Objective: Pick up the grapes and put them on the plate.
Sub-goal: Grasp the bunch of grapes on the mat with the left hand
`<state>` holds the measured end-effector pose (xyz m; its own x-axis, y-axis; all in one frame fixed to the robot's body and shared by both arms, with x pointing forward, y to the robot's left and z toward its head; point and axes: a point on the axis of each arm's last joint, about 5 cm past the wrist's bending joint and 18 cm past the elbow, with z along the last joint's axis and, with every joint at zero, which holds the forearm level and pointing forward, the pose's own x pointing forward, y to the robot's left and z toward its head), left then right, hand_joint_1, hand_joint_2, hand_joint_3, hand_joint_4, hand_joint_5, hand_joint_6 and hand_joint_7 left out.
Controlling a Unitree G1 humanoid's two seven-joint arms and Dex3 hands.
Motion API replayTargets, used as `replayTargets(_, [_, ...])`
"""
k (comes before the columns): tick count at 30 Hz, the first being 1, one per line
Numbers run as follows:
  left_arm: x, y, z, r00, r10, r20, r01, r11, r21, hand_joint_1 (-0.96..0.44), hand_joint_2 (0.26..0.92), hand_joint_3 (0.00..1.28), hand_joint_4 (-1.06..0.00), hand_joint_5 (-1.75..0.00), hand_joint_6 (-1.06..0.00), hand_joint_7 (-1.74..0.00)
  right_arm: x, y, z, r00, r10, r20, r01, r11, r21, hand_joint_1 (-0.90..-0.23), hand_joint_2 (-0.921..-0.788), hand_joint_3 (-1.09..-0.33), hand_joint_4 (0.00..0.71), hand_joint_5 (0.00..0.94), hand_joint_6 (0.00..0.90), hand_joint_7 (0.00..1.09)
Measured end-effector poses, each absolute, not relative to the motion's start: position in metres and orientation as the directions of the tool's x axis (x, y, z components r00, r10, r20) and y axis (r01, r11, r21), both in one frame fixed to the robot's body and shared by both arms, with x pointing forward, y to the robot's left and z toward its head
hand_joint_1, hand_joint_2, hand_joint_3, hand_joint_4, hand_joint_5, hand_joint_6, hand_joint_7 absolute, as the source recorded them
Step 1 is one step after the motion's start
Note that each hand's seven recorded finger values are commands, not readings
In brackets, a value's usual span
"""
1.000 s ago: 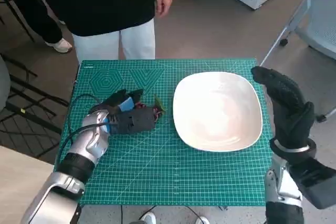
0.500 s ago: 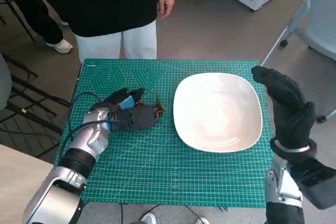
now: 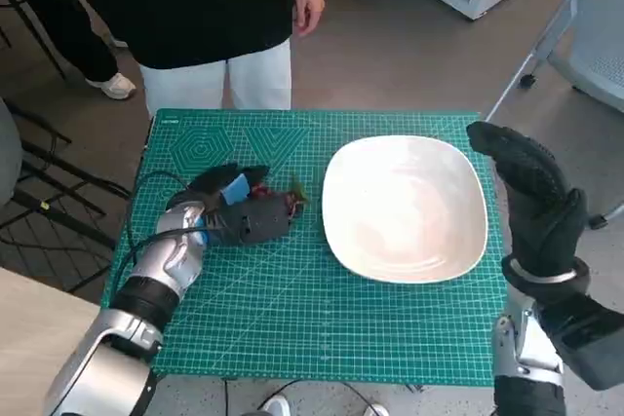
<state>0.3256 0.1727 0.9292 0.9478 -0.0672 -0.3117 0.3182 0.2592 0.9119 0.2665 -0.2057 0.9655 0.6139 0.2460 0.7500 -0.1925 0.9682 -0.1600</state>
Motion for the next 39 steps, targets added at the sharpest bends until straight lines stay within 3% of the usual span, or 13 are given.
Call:
replayTargets(4, [0.322,0.17,0.929,0.957,-0.09,-0.276,0.29,0.253,0.923,0.33,0.919,0.17,-0.57,-1.33,-0.61,-0.66,0.266,-0.206,0.966,0.614,0.246,0.75,-0.193,0.968,-0.16,-0.603,-0.921,-0.716,0.19,0.002,-0.001,0.4])
replayTargets(8, [0.318,0.17,0.93,0.958,-0.111,-0.264,0.284,0.251,0.925,0.11,0.92,0.2,-0.56,-1.37,-0.5,-1.07,0.266,-0.206,0.966,0.613,0.246,0.751,-0.192,0.968,-0.16,-0.603,-0.921,-0.716,0.189,0.001,-0.001,0.4])
replayTargets(12, [0.315,0.168,0.931,0.956,-0.126,-0.263,0.288,0.254,0.923,0.03,0.921,0.2,-0.55,-1.36,-0.47,-1.24,0.266,-0.206,0.966,0.612,0.247,0.751,-0.192,0.968,-0.161,-0.604,-0.921,-0.716,0.189,0.001,-0.001,0.4])
replayTargets(19, [0.312,0.168,0.931,0.955,-0.133,-0.265,0.292,0.263,0.92,0.0,0.921,0.2,-0.54,-1.31,-0.46,-1.33,0.266,-0.206,0.966,0.613,0.247,0.751,-0.192,0.968,-0.161,-0.604,-0.921,-0.717,0.19,0.001,-0.001,0.4])
replayTargets(39, [0.31,0.172,0.931,0.956,-0.129,-0.263,0.289,0.276,0.917,0.0,0.921,0.21,-0.54,-1.29,-0.46,-1.36,0.266,-0.205,0.966,0.612,0.248,0.751,-0.193,0.968,-0.162,-0.601,-0.921,-0.718,0.19,0.001,-0.001,0.4])
